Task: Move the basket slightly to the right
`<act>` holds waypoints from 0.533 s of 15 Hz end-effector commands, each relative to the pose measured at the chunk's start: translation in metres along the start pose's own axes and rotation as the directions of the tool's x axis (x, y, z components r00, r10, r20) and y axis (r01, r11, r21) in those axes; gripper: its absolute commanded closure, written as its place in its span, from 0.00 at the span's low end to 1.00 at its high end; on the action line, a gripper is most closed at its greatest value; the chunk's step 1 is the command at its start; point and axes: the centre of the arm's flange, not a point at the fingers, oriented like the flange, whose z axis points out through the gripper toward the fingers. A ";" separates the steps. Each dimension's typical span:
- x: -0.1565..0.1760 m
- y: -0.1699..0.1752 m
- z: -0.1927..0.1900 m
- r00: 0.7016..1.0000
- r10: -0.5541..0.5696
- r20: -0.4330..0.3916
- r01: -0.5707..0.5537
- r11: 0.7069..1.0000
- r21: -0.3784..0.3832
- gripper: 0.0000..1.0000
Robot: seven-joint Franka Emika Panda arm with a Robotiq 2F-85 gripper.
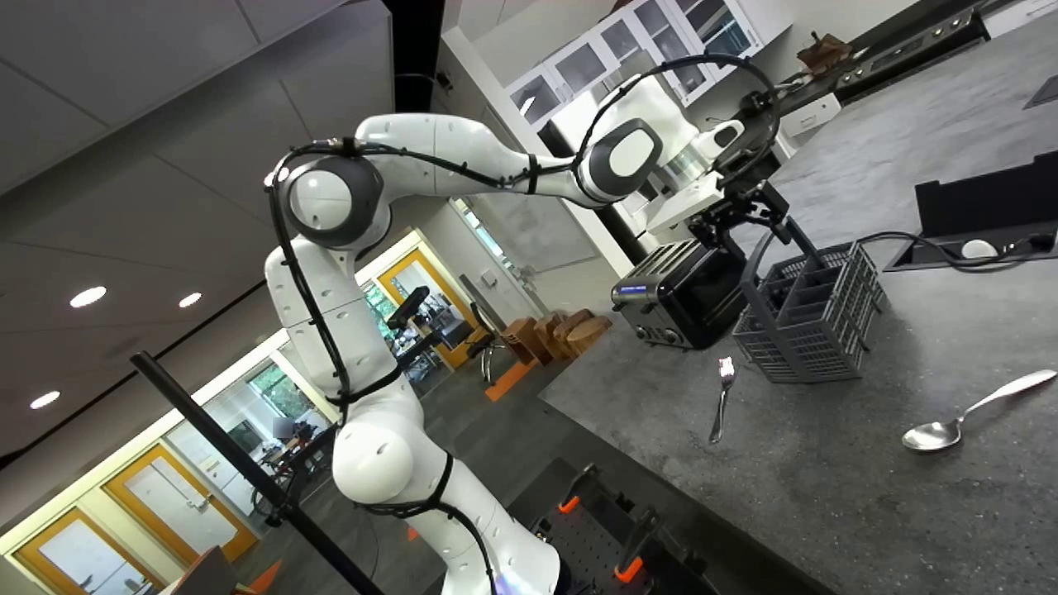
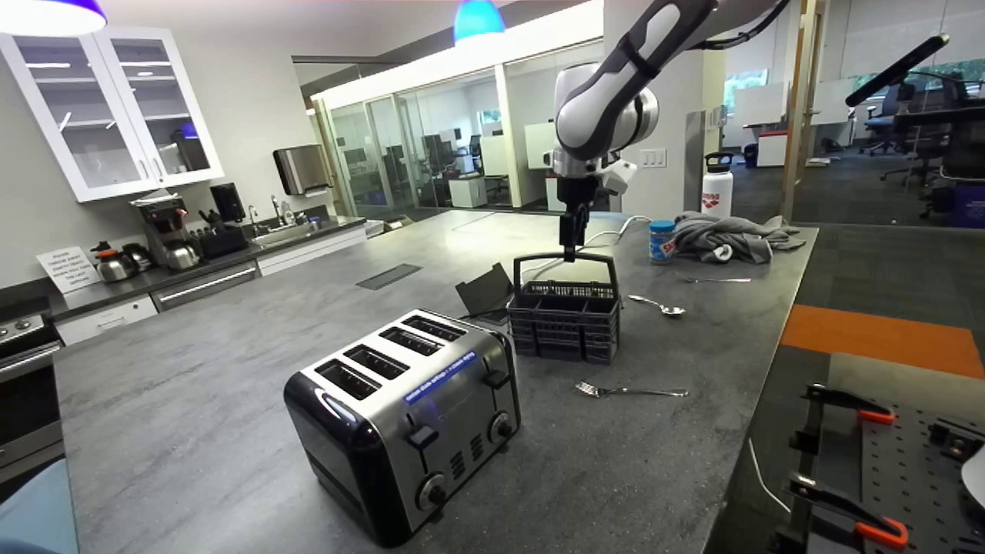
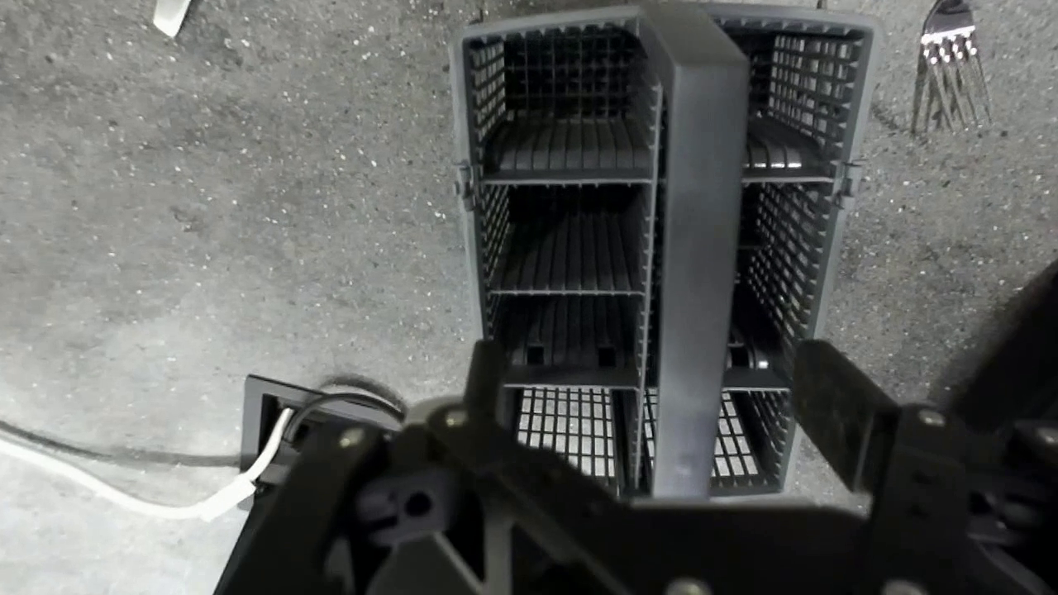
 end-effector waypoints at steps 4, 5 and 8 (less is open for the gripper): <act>0.022 0.003 0.014 0.999 -0.037 0.000 0.037 0.999 0.022 0.66; 0.023 0.002 0.015 0.999 -0.039 0.002 0.039 0.999 0.022 0.73; 0.026 -0.003 0.018 0.999 -0.048 0.008 0.048 0.999 0.024 0.96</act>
